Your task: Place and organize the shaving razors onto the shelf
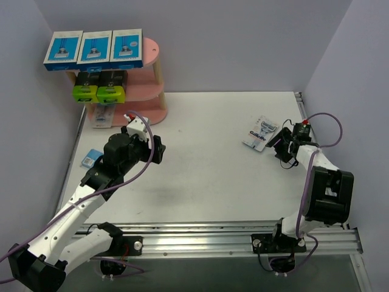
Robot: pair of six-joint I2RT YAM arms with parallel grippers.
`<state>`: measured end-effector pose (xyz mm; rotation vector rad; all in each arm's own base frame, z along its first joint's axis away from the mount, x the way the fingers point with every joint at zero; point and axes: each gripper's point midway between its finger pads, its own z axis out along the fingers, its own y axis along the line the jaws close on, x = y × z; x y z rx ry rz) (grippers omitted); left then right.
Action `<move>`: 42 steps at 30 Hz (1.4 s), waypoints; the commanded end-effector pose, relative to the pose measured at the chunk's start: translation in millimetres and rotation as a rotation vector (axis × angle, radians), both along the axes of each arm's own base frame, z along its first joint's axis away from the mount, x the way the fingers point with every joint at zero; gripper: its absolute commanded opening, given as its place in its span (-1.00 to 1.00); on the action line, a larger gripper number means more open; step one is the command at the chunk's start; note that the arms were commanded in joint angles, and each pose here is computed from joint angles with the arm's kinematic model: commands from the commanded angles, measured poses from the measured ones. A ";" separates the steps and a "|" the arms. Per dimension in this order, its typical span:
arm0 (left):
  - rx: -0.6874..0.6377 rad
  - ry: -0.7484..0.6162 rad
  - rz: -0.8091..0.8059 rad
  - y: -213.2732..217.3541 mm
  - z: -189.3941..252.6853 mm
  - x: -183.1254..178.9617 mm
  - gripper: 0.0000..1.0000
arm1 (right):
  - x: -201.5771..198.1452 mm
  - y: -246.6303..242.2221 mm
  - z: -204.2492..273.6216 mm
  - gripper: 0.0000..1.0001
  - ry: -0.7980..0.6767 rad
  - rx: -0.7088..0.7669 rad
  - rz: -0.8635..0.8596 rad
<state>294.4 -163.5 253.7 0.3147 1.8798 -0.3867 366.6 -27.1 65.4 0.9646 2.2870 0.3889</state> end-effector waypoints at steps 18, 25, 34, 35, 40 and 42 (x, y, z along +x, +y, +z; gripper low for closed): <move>0.036 -0.012 -0.026 0.8 6.9 0.2 0.90 | 51.7 8.2 -41.9 0.08 0.007 0.073 0.037; 0.045 -0.002 0.044 11.2 2.4 5.7 0.88 | 62.1 23.6 -47.3 -0.17 0.005 0.091 0.060; 0.057 0.004 0.073 15.9 -0.9 8.7 0.88 | 72.6 50.5 -2.7 -1.00 -0.073 0.070 0.146; 0.059 0.007 0.076 16.3 -1.7 8.9 0.88 | 72.7 56.9 2.9 -1.00 -0.082 0.069 0.165; 0.068 0.007 0.090 19.2 -3.1 10.0 0.88 | 67.6 82.6 41.0 -1.00 -0.122 0.056 0.290; 0.074 0.008 0.099 21.0 -3.9 10.7 0.88 | 62.0 94.7 54.1 -1.00 -0.100 0.014 0.364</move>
